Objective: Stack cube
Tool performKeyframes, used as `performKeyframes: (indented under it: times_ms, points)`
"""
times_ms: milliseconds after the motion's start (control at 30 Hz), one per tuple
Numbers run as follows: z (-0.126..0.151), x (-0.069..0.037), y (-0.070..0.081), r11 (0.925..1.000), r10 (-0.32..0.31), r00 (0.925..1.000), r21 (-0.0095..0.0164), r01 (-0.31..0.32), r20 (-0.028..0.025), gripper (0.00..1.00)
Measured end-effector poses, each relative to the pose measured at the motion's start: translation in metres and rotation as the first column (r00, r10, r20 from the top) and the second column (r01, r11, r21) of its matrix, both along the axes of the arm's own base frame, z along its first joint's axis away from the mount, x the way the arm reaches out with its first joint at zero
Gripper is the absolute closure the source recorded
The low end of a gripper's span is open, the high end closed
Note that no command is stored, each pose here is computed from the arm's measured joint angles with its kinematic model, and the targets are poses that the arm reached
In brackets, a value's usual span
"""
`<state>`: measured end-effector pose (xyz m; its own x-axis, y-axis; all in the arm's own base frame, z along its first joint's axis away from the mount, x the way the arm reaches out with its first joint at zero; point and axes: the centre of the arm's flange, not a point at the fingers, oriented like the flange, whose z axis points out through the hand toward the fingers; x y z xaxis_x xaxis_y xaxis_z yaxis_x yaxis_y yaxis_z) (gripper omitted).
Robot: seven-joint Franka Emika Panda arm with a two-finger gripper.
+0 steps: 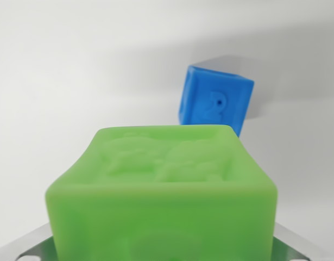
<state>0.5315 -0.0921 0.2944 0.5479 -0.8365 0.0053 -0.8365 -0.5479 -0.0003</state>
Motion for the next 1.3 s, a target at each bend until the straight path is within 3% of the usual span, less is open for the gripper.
performKeyframes:
  times_ms: [800,1100,1300]
  points:
    - [0.012,0.008,-0.042,0.9976,-0.070,0.9976,-0.0004,0.070,0.0003,1.00]
    - [-0.017,0.009,-0.043,0.9974,-0.073,0.9973,0.0006,0.073,-0.0104,1.00]
    - [-0.034,0.009,-0.043,0.9974,-0.072,0.9974,0.0004,0.072,-0.0084,1.00]
